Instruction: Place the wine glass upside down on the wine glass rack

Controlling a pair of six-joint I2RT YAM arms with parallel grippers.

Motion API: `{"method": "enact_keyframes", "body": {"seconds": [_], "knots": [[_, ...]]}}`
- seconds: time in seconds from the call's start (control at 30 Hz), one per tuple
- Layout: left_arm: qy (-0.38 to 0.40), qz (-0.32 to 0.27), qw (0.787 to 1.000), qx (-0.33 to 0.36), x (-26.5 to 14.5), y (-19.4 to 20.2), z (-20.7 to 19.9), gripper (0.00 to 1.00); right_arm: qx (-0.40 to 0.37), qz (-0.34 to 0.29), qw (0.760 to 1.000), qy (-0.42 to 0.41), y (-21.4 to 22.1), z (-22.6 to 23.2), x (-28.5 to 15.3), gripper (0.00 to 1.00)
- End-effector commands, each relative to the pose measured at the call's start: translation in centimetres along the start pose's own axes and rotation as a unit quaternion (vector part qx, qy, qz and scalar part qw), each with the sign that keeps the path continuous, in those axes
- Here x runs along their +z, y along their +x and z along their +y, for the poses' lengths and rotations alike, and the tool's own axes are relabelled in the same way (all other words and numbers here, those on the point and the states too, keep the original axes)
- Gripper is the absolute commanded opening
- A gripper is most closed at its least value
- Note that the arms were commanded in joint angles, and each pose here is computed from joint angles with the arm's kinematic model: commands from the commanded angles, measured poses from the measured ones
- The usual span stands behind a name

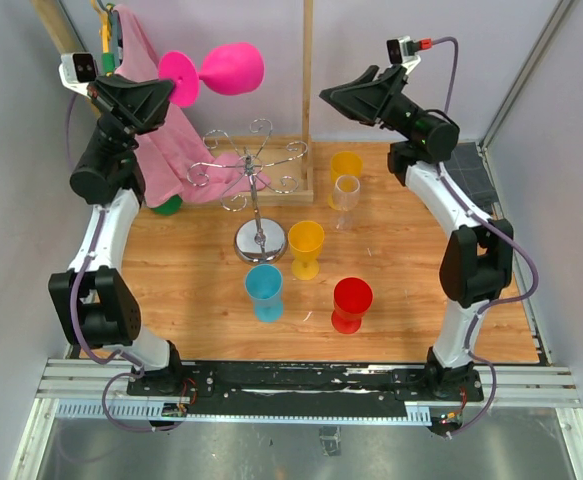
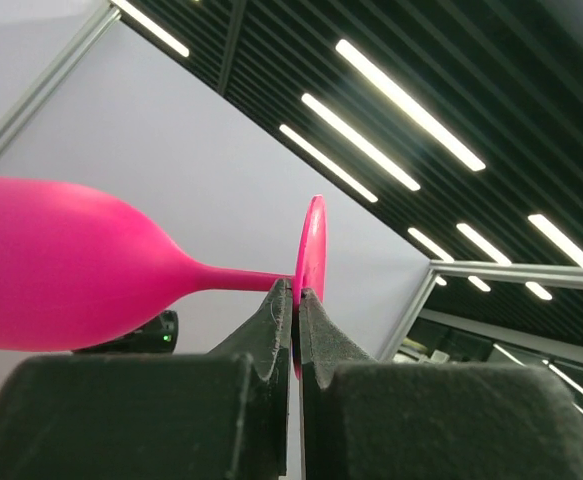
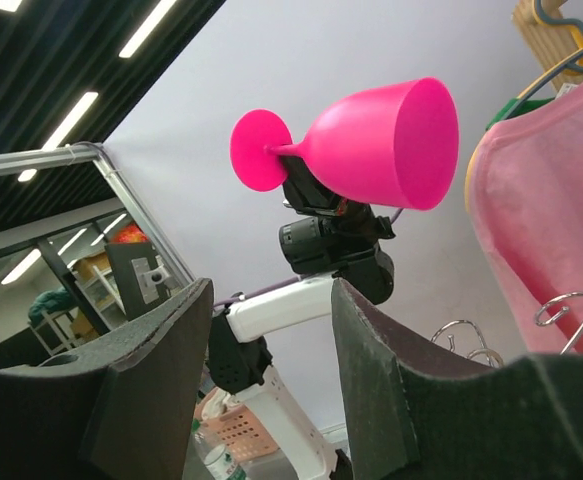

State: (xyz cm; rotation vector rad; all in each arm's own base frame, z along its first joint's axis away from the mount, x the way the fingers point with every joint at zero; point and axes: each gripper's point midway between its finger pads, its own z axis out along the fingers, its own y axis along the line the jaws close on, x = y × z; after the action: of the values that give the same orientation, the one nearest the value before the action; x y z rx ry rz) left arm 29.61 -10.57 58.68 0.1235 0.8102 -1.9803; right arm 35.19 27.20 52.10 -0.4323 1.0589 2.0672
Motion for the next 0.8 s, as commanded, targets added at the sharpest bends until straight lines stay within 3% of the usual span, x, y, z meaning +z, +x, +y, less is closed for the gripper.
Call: {"method": "enact_keyframes", "body": {"seconds": [0.0, 0.23, 0.47, 0.6, 0.77], "knots": [[0.009, 0.037, 0.998, 0.044, 0.3, 1.1, -3.0, 0.00, -0.072, 0.027, 0.997, -0.004, -0.1, 3.1, -0.6, 0.52], [-0.092, 0.034, 0.990, 0.097, -0.6, -0.6, -0.4, 0.00, -0.102, 0.050, 0.993, 0.039, 0.0, 3.1, -1.1, 0.51], [-0.249, 0.029, 0.949, 0.192, -1.2, -3.2, 3.4, 0.00, -0.126, 0.063, 0.988, 0.060, -0.4, 3.4, -1.4, 0.49], [-0.321, 0.017, 0.922, 0.216, -2.5, -4.8, 5.7, 0.00, -0.140, 0.071, 0.985, 0.073, -0.4, 3.5, -1.5, 0.49], [-0.355, 0.007, 0.916, 0.188, -4.8, -5.0, 8.6, 0.00, -0.149, 0.073, 0.982, 0.092, -0.2, 3.3, -1.8, 0.48]]}}
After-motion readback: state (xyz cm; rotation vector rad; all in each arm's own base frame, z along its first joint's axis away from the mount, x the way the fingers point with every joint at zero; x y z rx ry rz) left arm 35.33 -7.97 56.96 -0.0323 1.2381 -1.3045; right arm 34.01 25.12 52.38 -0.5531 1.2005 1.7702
